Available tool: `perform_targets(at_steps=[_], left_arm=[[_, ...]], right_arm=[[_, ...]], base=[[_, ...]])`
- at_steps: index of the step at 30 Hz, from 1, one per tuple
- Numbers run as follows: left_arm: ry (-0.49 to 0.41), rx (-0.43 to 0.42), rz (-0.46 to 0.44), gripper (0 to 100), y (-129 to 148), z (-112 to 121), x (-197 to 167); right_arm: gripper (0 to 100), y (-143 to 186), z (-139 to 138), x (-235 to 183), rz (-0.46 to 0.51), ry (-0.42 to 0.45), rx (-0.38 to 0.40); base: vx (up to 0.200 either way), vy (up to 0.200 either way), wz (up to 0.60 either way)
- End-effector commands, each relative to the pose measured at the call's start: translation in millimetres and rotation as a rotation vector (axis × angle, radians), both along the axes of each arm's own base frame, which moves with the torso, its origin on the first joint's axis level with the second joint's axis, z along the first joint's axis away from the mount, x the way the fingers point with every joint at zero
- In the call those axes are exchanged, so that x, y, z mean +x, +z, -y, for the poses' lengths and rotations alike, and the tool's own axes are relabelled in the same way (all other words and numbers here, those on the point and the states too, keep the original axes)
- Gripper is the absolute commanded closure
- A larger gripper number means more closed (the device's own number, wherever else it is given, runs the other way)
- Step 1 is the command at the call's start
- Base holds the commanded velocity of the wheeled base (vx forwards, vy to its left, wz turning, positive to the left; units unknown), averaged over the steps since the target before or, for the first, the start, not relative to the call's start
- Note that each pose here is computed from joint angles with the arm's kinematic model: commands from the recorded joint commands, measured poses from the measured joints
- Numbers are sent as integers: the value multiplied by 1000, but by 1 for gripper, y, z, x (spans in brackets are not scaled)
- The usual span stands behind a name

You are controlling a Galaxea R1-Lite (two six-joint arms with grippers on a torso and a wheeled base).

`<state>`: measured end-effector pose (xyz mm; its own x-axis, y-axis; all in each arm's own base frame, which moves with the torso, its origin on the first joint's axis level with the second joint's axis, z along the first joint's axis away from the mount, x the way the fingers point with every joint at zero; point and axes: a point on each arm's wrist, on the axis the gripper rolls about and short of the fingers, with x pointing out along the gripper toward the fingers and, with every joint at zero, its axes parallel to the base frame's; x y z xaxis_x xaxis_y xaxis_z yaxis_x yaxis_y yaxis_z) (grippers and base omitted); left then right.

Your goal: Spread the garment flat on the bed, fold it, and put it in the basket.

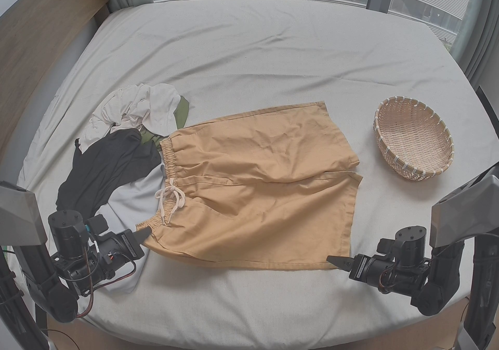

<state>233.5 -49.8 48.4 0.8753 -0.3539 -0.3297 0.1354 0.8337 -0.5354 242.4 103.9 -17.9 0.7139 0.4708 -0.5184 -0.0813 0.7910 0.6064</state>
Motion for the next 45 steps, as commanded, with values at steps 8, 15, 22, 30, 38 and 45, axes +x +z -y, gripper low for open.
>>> perform_targets(at_steps=[8,15,22,30,38,45], left_arm=[[10,2,-5,100,-1,0,0],[15,2,-55,100,-8,-2,-6],[6,16,-137,100,-24,-2,-10],[-22,43,-234,100,-41,3,-19],[-28,69,-254,100,-44,1,-23],[-44,99,-255,100,-46,2,-24]], right_arm=[[100,-2,1,4,5,-7,-1],[100,20,13,-18,29,-41,-32],[100,25,36,-38,30,-28,-154],[100,24,38,-38,22,-30,-167],[100,22,38,-42,-9,-13,-194],[100,26,38,-46,-20,6,-216]], base=[[0,0,0],[0,0,0],[0,0,0],[0,0,0],[0,0,0],[0,0,0]])
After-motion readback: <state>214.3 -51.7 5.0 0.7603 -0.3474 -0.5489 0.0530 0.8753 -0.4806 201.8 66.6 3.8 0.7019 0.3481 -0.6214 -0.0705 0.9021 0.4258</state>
